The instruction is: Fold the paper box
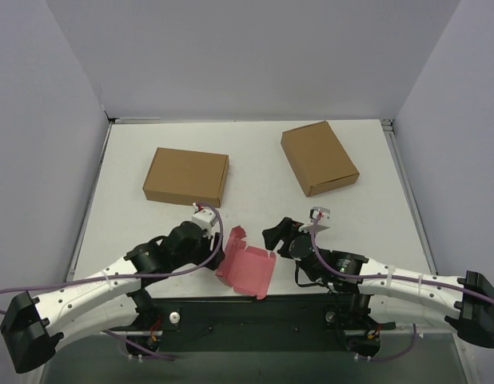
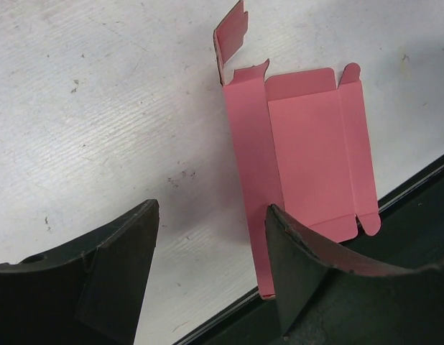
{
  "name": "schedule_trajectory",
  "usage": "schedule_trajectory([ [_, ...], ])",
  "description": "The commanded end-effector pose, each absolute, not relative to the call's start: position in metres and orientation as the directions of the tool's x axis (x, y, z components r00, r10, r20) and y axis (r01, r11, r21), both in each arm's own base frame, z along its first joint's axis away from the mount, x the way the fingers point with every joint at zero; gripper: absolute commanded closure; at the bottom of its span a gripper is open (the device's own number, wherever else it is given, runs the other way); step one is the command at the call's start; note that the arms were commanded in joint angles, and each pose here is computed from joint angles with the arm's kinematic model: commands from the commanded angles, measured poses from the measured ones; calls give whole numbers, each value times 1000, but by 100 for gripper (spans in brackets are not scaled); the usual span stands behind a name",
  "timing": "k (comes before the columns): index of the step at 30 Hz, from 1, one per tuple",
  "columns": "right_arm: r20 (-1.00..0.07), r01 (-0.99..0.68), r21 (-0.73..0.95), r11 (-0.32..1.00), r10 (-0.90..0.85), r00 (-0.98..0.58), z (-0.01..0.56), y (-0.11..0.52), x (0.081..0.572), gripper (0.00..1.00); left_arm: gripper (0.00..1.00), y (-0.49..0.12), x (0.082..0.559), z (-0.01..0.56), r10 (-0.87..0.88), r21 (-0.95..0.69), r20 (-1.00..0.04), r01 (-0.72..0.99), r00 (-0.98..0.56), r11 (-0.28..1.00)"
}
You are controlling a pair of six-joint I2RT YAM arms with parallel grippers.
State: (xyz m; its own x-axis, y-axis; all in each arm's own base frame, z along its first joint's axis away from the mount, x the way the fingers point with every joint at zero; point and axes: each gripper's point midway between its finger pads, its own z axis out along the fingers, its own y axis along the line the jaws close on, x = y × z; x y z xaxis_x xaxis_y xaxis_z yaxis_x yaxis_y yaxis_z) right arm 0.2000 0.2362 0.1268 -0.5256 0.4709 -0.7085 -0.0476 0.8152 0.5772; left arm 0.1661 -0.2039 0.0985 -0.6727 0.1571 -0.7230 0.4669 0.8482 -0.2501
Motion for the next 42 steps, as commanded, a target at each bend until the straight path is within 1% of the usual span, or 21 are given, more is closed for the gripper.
schedule_trajectory([
  [1, -745, -67, 546, 835, 447, -495, 139, 221, 200, 34, 29, -212, 168, 112, 195, -222, -731, 497, -655, 839],
  [5, -743, -71, 548, 833, 446, -499, 138, 216, 196, 33, 29, -210, 166, 101, 266, -155, -691, 497, -672, 854],
  [8, -749, -95, 543, 834, 430, -504, 141, 217, 194, 33, 29, -206, 166, 101, 303, -101, -680, 494, -667, 863],
  [11, -757, -110, 523, 845, 402, -515, 142, 218, 192, 33, 29, -208, 165, 102, 322, -87, -678, 508, -660, 857],
  [15, -764, -117, 504, 856, 378, -523, 139, 216, 190, 33, 29, -214, 164, 107, 311, -110, -684, 515, -659, 850],
  [18, -763, -118, 496, 860, 367, -533, 135, 215, 188, 33, 29, -217, 166, 119, 254, -150, -709, 493, -658, 857],
  [21, -763, -119, 492, 863, 361, -536, 132, 214, 187, 33, 29, -226, 166, 134, 184, -221, -730, 482, -658, 848],
  [23, -763, -122, 490, 863, 357, -538, 132, 214, 186, 32, 29, -240, 160, 140, 144, -301, -725, 498, -673, 813],
  [26, -765, -126, 482, 867, 347, -542, 131, 214, 186, 32, 29, -251, 156, 139, 122, -355, -704, 495, -700, 793],
  [32, -763, -133, 484, 865, 343, -549, 130, 215, 184, 31, 28, -251, 158, 117, 187, -301, -660, 484, -728, 822],
  [37, -761, -130, 489, 863, 349, -547, 131, 214, 183, 31, 28, -258, 164, 111, 240, -261, -655, 512, -717, 818],
  [41, -768, -123, 466, 876, 332, -547, 125, 208, 182, 32, 33, -266, 163, 109, 292, -250, -655, 564, -697, 787],
  [42, -771, -125, 462, 878, 328, -545, 125, 208, 182, 32, 40, -269, 162, 110, 321, -242, -662, 599, -677, 763],
])
